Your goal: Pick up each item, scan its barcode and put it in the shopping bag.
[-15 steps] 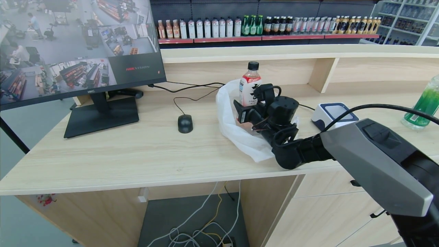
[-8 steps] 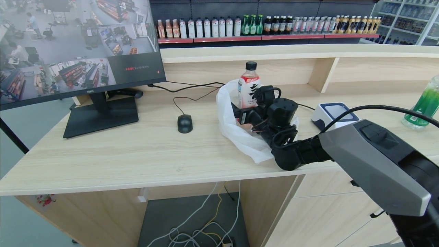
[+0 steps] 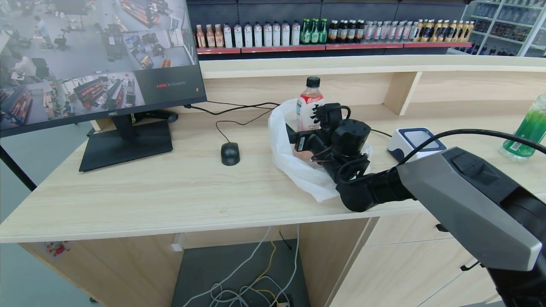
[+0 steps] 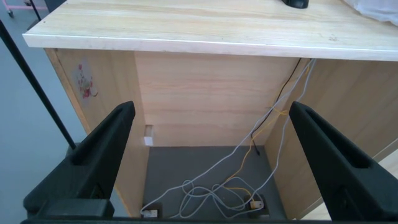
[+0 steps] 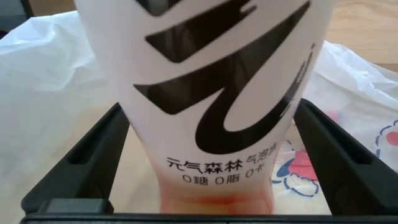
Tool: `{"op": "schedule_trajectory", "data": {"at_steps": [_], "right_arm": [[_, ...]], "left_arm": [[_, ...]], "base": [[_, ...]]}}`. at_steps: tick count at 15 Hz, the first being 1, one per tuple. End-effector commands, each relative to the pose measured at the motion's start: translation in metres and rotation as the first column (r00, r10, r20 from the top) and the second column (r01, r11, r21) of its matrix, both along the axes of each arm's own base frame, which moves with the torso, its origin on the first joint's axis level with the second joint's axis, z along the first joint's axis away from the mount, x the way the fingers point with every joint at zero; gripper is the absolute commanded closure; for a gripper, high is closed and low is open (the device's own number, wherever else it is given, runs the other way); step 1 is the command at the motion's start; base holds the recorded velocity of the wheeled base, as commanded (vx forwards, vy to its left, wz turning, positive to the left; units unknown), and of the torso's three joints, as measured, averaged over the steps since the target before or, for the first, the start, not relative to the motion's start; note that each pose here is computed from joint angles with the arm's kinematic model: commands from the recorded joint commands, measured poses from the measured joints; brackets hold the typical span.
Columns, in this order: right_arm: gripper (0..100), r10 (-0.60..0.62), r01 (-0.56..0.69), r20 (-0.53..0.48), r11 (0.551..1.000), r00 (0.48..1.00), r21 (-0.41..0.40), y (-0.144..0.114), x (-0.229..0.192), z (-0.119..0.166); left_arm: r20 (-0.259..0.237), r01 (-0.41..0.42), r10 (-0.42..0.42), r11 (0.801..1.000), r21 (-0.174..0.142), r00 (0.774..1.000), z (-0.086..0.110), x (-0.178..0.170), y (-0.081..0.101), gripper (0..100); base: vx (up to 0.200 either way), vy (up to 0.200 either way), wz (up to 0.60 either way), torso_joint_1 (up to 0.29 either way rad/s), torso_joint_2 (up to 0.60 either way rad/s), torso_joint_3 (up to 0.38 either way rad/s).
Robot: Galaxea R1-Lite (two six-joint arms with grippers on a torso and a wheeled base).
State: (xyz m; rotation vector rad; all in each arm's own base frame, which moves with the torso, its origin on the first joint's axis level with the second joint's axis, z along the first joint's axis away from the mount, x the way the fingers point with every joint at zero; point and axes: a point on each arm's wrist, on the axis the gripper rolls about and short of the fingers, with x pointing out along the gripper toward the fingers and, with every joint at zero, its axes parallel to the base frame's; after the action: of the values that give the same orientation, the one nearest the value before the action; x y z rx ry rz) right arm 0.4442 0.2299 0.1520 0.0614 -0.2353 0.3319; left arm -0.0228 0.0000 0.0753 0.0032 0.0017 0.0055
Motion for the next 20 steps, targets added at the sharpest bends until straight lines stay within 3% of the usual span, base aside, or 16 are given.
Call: {"op": "schedule_trajectory", "data": {"at_steps": [1,9,17,20], "right_arm": [[0,-0.004,0.004,0.016,1.000,1.000,-0.004,0.000,-0.004,0.008],[0,-0.014,0.015,0.013,1.000,1.000,-0.017,-0.016,-0.038,0.030],[0,0.016,-0.016,0.057,1.000,0.998,-0.005,-0.042,-0.112,0.027],[0,0.063,-0.062,0.063,0.998,0.996,-0.018,-0.048,-0.159,0.023]], "left_arm": [[0.000,0.001,-0.001,1.000,0.000,1.000,0.000,0.000,0.000,0],[0.000,0.001,-0.001,1.000,0.000,1.000,0.000,0.000,0.000,0],[0.000,0.001,-0.001,1.000,-0.002,1.000,0.000,0.000,0.000,0],[0.000,0.001,-0.001,1.000,-0.002,1.000,0.000,0.000,0.000,0]], "base": [[0.000,0.000,0.00,0.000,0.00,0.000],[0.000,0.000,0.00,0.000,0.00,0.000],[0.000,0.000,0.00,0.000,0.00,0.000],[0.000,0.000,0.00,0.000,0.00,0.000]]}}
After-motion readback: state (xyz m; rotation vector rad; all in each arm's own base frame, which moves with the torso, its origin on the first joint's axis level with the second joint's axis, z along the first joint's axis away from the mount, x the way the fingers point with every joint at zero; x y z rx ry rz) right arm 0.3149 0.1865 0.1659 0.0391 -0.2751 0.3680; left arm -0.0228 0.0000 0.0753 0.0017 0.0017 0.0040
